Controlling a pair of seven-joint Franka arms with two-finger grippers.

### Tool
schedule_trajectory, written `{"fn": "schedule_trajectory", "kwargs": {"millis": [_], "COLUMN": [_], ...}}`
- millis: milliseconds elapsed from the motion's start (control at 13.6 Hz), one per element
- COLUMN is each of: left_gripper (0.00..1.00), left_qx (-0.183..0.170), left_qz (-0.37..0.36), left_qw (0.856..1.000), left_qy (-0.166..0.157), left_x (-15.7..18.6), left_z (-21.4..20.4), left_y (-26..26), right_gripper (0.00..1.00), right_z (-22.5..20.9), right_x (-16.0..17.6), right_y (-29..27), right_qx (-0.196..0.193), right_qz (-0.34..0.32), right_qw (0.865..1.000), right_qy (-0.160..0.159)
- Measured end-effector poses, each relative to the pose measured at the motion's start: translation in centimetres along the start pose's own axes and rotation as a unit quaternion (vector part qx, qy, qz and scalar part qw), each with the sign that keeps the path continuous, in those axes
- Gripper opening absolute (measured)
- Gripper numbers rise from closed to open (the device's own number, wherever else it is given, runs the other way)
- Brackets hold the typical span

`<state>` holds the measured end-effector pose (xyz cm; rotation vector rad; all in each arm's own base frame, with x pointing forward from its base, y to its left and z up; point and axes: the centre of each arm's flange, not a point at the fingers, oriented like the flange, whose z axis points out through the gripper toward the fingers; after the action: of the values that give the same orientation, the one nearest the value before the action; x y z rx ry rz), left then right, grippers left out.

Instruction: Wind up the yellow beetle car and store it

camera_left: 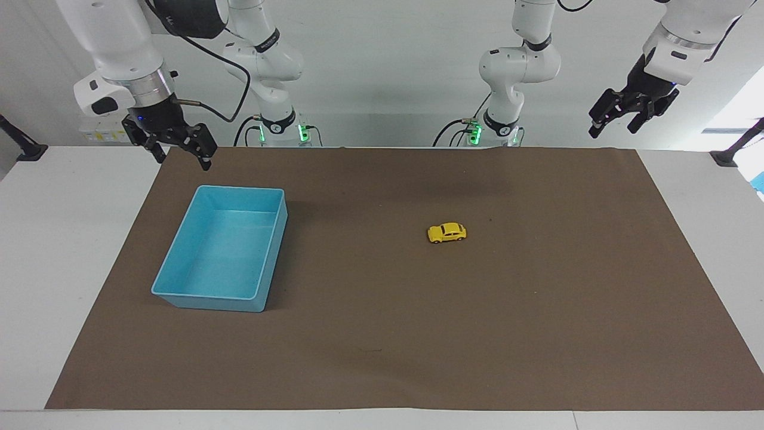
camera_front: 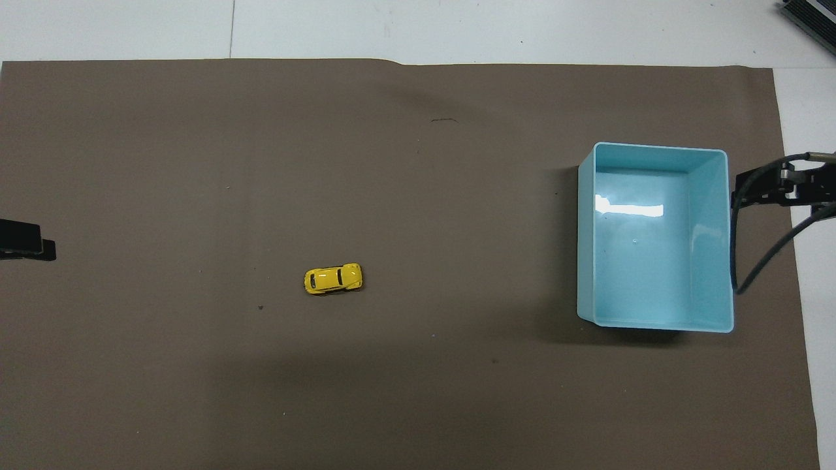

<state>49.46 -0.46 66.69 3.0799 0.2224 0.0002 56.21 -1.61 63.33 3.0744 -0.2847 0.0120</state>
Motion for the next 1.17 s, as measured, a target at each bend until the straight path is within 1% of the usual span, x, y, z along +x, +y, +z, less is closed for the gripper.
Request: {"fn": "schedule_trajectory", "kwargs": {"millis": [881, 1174], "left_gripper": [1.00, 1.00], "left_qx": [0.000, 0.002], "left_qz": [-0.002, -0.041], "left_qw": [1.000, 0.999], "left_qy": [-0.001, -0.009], "left_x": [-0.01, -0.19], "left_z": [0.02, 0.18], "left_y": [-0.01, -0.11], "right_gripper": [1.00, 1.00], "right_z": [0.00, 0.00], "right_x": [0.00, 0.00], "right_y": [0.00, 0.00], "right_qx": [0.000, 0.000], "right_qz": [0.000, 0.000], "right_qw": [1.000, 1.000], "right_qy": [0.000, 0.000]}}
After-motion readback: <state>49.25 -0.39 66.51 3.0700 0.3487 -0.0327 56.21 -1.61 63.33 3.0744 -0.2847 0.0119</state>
